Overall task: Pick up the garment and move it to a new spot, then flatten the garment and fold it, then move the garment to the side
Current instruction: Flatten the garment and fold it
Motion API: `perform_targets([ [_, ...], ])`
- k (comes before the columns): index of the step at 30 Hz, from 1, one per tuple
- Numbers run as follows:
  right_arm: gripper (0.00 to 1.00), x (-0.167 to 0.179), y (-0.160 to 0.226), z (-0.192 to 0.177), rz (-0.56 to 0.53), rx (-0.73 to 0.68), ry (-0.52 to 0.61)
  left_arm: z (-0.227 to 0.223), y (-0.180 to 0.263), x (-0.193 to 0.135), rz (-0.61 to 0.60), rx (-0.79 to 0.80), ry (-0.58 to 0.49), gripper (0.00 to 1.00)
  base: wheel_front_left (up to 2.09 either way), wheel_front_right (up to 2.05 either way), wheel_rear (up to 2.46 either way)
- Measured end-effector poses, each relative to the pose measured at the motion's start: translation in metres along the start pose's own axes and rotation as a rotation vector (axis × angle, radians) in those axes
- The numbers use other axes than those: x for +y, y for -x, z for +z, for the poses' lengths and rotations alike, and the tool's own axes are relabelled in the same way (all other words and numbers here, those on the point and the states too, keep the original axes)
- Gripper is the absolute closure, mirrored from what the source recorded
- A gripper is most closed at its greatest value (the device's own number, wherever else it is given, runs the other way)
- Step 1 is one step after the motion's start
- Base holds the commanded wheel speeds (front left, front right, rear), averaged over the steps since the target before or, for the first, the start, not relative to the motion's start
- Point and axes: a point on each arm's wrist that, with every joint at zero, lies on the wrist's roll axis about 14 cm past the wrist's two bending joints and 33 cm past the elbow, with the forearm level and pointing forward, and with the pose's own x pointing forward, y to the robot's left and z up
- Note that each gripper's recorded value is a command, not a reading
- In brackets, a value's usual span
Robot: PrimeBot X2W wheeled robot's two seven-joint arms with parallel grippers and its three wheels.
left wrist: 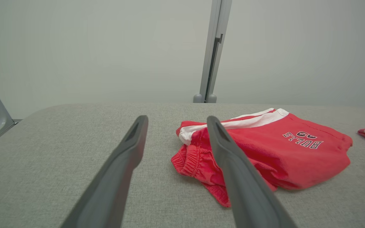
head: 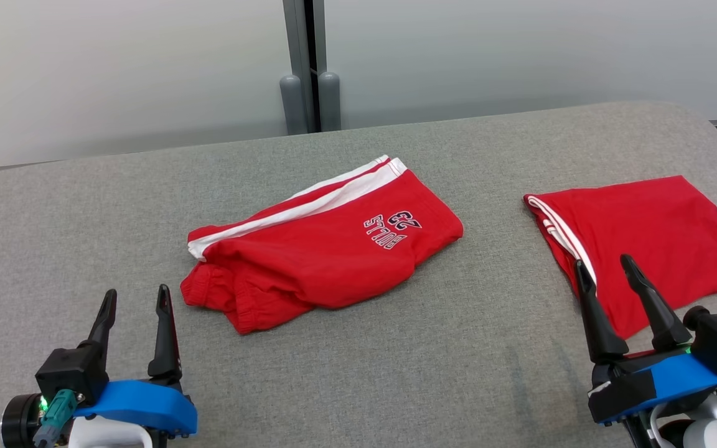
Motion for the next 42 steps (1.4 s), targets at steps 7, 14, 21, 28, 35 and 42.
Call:
perform_targets([
  [7, 0.00, -0.002, 0.001, 0.001, -0.008, 0.005, 0.001, -0.001, 0.001, 0.001, 0.003, 0.006, 0.002, 0.00, 0.00, 0.00, 0.00],
  [14, 0.00, -0.001, -0.014, -0.017, 0.009, 0.075, -0.001, 0.005, -0.007, 0.004, 0.012, -0.024, 0.005, 0.00, 0.00, 0.00, 0.00],
  [21, 0.00, 0.014, -0.067, -0.052, 0.082, 0.181, -0.008, 0.026, -0.025, 0.010, 0.023, -0.122, 0.007, 0.00, 0.00, 0.00, 0.00],
  [28, 0.00, 0.041, -0.127, -0.101, 0.161, 0.308, -0.011, 0.020, -0.034, 0.023, 0.062, -0.128, 0.016, 0.00, 0.00, 0.00, 0.00],
  [35, 0.00, 0.058, -0.144, -0.173, 0.191, 0.580, 0.003, 0.004, -0.034, 0.037, 0.108, -0.093, 0.021, 0.00, 0.00, 0.00, 0.00],
  [42, 1.00, 0.074, -0.154, -0.179, 0.225, 0.657, -0.005, -0.002, -0.035, 0.041, 0.118, -0.079, 0.021, 0.00, 0.00, 0.00, 0.00],
])
